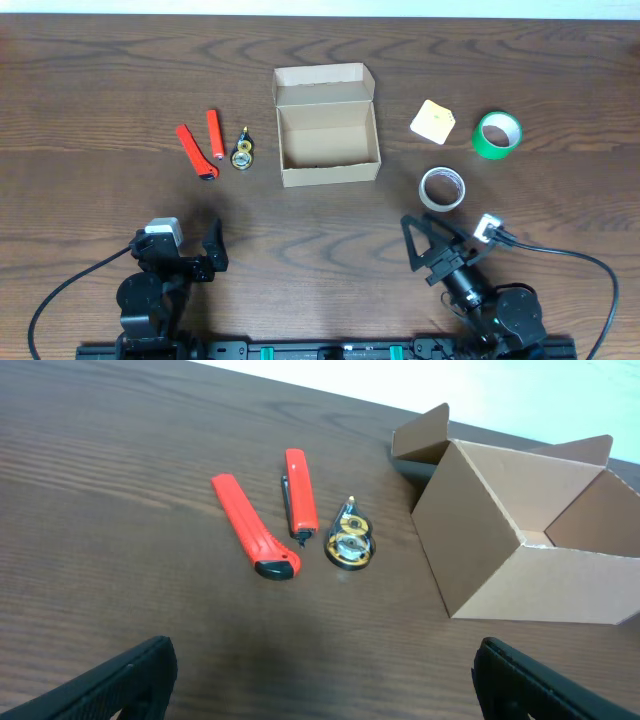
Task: Pack container
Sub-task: 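Reach right gripper to the green tape roll and grasp it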
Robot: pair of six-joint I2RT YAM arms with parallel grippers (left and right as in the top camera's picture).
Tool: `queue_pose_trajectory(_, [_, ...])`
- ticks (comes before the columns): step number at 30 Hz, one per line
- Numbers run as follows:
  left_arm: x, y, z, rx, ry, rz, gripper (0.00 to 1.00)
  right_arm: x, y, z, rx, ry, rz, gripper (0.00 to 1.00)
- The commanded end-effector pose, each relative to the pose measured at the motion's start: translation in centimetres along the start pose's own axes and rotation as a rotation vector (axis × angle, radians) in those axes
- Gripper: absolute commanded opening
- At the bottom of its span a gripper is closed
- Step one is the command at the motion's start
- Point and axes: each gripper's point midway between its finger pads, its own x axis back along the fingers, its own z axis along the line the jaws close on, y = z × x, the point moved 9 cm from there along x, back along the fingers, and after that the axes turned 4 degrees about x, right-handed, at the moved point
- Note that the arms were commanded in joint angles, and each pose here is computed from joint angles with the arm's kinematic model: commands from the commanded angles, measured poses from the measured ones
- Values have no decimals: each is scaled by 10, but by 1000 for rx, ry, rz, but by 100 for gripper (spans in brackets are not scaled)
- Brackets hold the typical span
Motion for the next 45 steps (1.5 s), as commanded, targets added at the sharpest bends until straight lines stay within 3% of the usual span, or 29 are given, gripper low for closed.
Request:
queue_pose_trajectory(1, [-3,-7,2,9,3,16,95,-6,17,-4,104,-130,-61,99])
queue_pose_trajectory(8, [-3,-7,2,9,3,16,95,-45,83,4,504,-407,36,99])
queue_pose_trajectory(14, [-3,-7,2,9,3,16,95,-94,150,-28,589,-685,190,99])
queue_pose_trajectory(19, [-3,-7,2,9,3,16,95,-126,179,-79,628,-937,355,99])
queue_pose_trajectory(25, [-3,-7,2,9,3,16,95,-156,175,-141,685,-1089,522,99])
queue_pose_trajectory(35, [-3,-7,2,9,3,16,95,-178,139,-215,654,-1125,652,92])
queue_pose_trajectory(39, [-3,-7,2,9,3,16,95,-182,131,-229,665,-1123,676,75])
queue_pose_trajectory(41, [-3,-7,2,9,3,16,95,-184,128,-234,665,-1124,677,55])
queue_pose_trajectory(42, [-3,-7,2,9,3,17,95,-185,128,-235,666,-1123,673,28])
queue_pose_trajectory(43, [-3,-7,2,9,3,16,95,-185,129,-235,668,-1122,667,9])
queue_pose_trajectory(44, [-3,-7,2,9,3,16,95,-186,132,-232,671,-1119,653,1])
queue_pose_trajectory(45, [-3,-7,2,9,3,16,95,-188,136,-228,674,-1118,640,1])
